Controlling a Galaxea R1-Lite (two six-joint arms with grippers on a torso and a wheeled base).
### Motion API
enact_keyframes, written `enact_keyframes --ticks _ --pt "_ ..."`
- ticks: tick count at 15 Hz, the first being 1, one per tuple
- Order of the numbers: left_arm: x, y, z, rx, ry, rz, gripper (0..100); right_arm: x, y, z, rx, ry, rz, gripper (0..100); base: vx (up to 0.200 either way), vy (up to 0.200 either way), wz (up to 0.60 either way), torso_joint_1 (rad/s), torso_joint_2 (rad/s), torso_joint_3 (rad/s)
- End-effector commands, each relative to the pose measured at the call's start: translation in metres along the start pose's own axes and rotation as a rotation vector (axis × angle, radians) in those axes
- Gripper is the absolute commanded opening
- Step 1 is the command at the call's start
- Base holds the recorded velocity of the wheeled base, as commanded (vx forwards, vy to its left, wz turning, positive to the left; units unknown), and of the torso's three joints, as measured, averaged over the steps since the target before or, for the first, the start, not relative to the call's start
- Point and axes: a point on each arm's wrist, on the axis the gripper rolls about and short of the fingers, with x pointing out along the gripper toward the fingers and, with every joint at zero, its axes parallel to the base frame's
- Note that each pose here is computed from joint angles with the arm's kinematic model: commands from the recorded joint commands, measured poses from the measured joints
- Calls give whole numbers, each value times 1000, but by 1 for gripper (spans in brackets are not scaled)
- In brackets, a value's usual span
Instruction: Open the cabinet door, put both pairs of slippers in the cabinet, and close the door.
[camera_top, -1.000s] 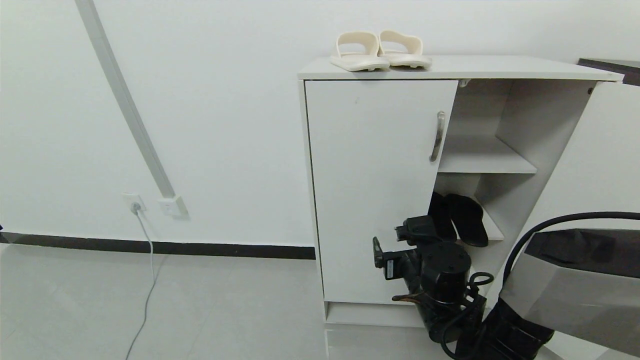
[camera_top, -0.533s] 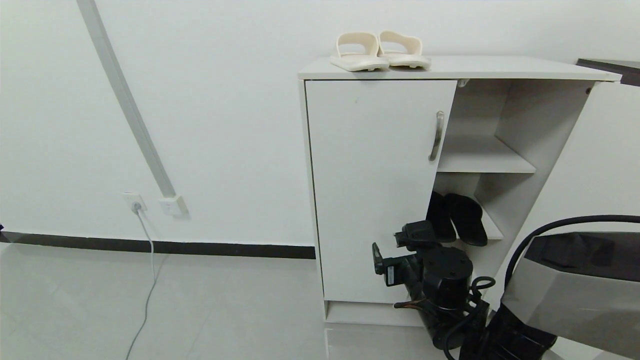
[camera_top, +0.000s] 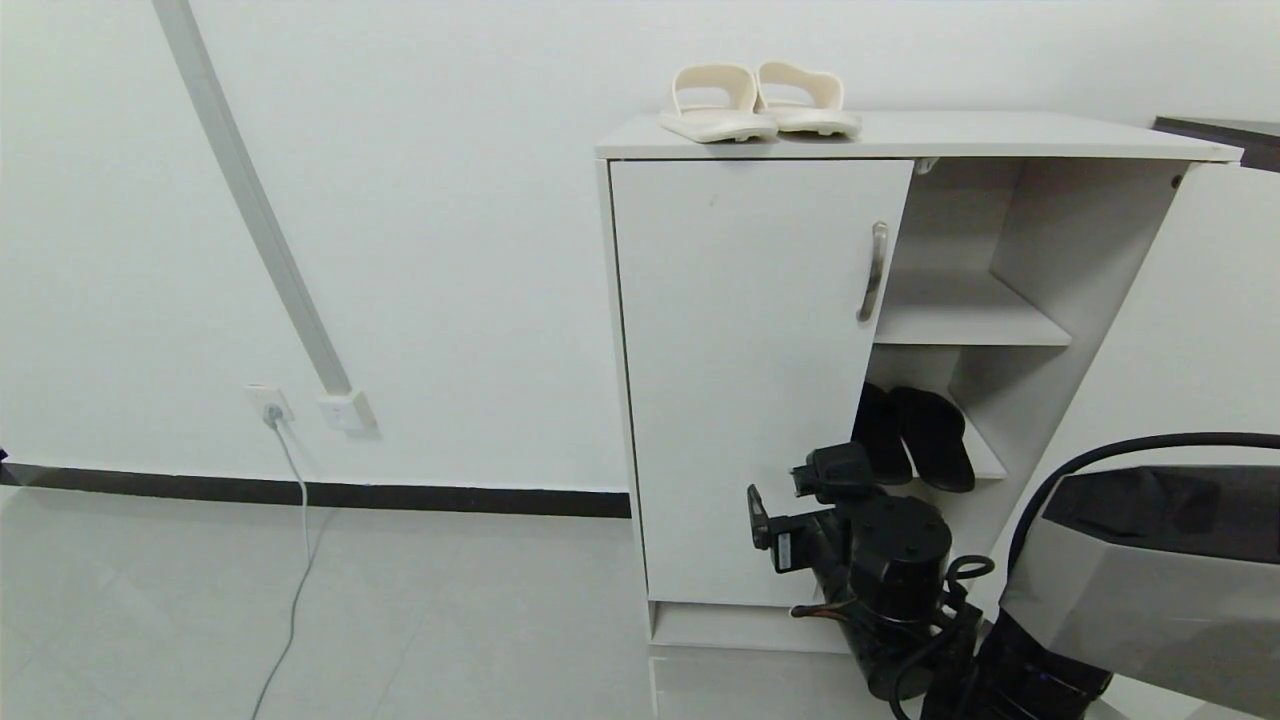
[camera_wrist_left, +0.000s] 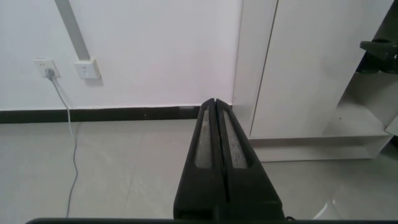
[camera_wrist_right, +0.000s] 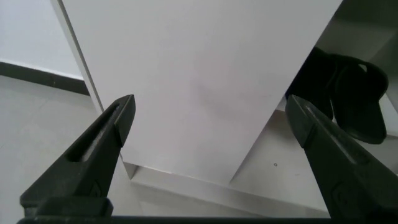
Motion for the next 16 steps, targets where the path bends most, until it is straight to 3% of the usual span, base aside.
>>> enact_keyframes --ticks 1,7,16 --pt "0 0 0 0 2 0 0 0 0 -1 -3 3 0 100 0 0 0 0 0 0" --pt "0 0 0 0 1 0 0 0 1 -6 -10 13 2 100 0 0 0 1 -22 -31" --pt "0 0 0 0 1 0 0 -1 0 -6 -5 6 2 100 0 0 0 62 -413 -349"
